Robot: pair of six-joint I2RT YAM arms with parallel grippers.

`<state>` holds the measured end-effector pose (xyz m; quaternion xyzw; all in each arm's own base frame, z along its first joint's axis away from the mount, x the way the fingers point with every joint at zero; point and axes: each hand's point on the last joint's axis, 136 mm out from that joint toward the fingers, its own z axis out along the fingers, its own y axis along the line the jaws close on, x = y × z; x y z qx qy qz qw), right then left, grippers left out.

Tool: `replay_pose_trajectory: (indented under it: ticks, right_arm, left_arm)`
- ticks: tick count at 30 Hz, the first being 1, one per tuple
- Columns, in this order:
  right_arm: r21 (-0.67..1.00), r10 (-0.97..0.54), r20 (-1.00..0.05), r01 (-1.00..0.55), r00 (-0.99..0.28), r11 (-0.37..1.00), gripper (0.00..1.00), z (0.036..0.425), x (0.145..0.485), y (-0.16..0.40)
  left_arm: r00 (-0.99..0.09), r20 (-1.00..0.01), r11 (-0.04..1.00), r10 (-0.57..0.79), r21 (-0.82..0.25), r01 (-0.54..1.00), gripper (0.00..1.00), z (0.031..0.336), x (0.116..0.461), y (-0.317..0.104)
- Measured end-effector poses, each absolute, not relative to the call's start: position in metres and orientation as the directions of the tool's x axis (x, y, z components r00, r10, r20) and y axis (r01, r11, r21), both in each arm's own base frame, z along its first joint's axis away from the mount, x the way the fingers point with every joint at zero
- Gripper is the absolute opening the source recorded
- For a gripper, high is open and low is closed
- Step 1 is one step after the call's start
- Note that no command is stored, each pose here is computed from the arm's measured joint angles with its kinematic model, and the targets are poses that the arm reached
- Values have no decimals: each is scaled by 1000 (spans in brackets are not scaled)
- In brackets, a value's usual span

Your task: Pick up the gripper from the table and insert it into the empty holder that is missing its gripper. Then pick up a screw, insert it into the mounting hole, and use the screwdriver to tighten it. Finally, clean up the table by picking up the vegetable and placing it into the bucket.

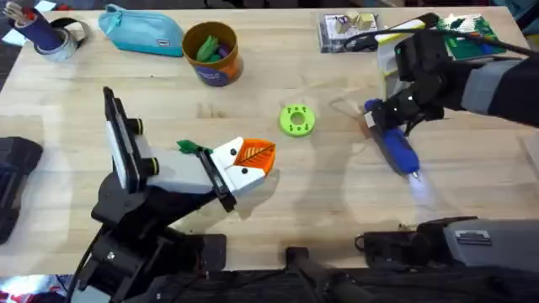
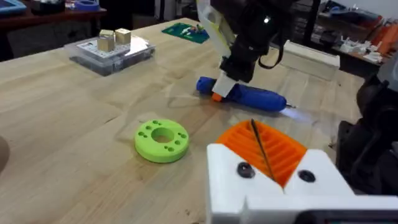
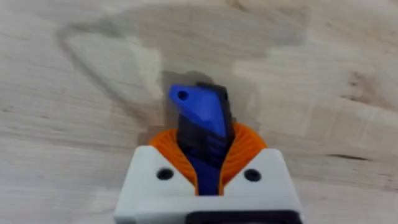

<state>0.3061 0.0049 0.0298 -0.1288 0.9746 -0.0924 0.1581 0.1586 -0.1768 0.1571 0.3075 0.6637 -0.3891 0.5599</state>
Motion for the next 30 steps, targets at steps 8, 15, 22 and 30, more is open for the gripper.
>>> replay_pose_trajectory:
  ticks: [8,15,22,30]
  right_arm:
    - [-233,-296,-263,-238,-918,943,449,27,309,4]
    - [-237,-298,-266,-238,-916,942,360,27,310,4]
    - [-236,-302,-269,-241,-915,941,199,27,311,5]
    - [-236,-302,-268,-241,-915,941,182,29,311,5]
  left_arm:
    - [-184,-983,508,-27,-172,844,16,157,159,-177]
    - [-184,-983,508,-27,-172,844,16,157,159,-177]
    - [-184,-983,508,-27,-172,844,16,157,159,-177]
    - [-184,-983,508,-28,-172,844,16,157,159,-177]
